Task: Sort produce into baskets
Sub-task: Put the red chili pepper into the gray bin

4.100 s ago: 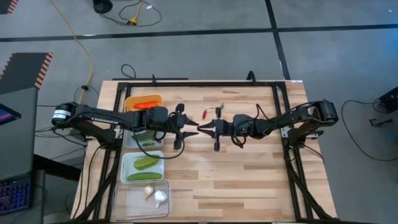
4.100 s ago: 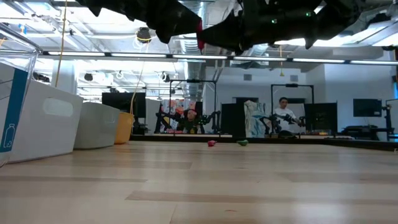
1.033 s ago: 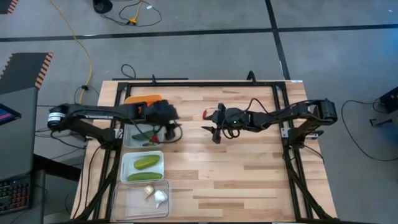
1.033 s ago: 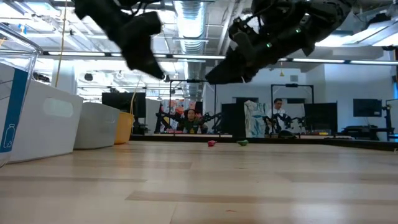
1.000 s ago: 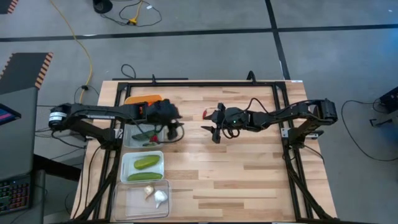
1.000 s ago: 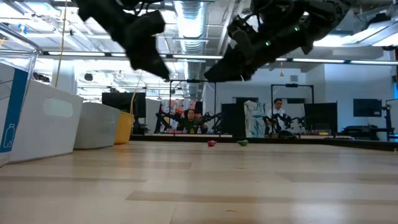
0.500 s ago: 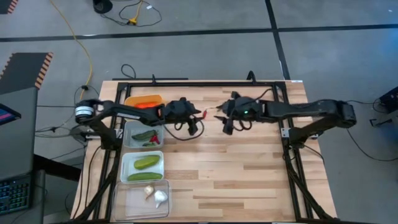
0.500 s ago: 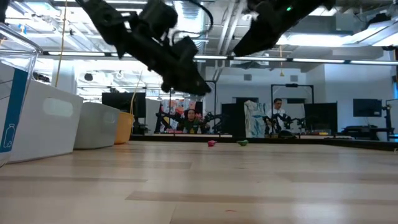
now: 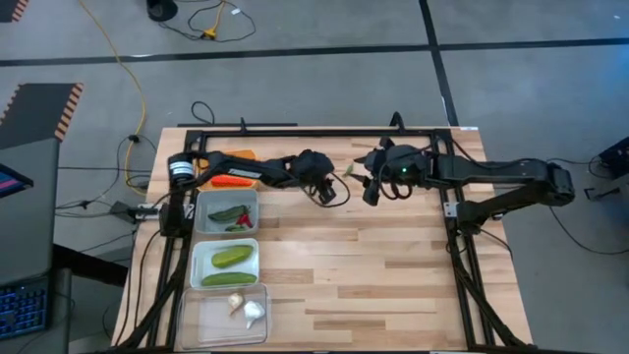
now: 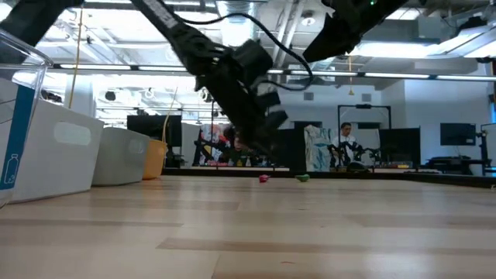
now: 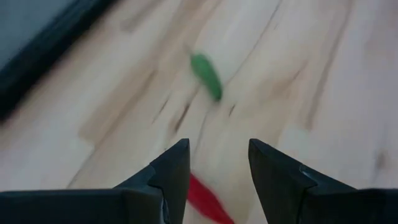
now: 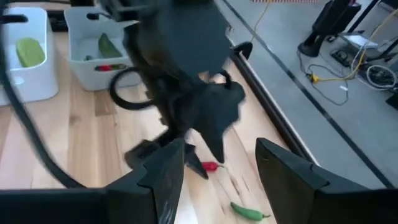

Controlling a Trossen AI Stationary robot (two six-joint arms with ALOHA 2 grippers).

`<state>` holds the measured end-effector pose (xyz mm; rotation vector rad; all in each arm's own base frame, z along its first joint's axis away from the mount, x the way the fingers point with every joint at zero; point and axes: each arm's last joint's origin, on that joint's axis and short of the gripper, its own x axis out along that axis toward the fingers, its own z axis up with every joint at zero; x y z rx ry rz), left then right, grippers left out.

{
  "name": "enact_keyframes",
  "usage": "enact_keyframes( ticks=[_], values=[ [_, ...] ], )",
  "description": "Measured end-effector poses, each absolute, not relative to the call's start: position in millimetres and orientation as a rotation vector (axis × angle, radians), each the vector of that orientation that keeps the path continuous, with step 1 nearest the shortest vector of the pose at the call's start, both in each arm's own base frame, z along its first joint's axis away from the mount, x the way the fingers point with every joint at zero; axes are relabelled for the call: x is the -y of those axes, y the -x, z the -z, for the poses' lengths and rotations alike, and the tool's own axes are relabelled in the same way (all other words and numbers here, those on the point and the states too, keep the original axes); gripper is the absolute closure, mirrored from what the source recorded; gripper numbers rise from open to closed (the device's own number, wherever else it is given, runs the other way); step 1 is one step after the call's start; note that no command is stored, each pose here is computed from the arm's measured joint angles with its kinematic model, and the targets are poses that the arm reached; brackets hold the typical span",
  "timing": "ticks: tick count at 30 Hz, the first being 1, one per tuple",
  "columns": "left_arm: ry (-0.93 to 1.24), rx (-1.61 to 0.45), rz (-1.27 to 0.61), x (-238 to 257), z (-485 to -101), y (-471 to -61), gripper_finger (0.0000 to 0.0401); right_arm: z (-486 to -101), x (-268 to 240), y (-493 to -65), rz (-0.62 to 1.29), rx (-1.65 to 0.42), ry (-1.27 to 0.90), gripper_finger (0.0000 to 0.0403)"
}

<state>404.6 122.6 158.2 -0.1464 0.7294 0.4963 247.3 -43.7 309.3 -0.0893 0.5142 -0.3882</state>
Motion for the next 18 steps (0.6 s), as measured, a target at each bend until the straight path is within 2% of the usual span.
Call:
enact_keyframes(
  ticks=[3, 9, 18],
  values=[
    [0.173, -0.845, -0.513, -129, -152, -414, 0.025, -306, 44, -247, 0.387, -0.549, 0.091, 0.0178],
    [0.194, -0.917, -0.532, -138, -143, -431, 0.025, -296, 45, -250, 0.381, -0.613, 0.094, 0.0178],
    [0.185, -1.024, -0.648, -141, -134, -426, 0.025, -287, 45, -252, 0.375, -0.686, 0.097, 0.0178]
  ],
)
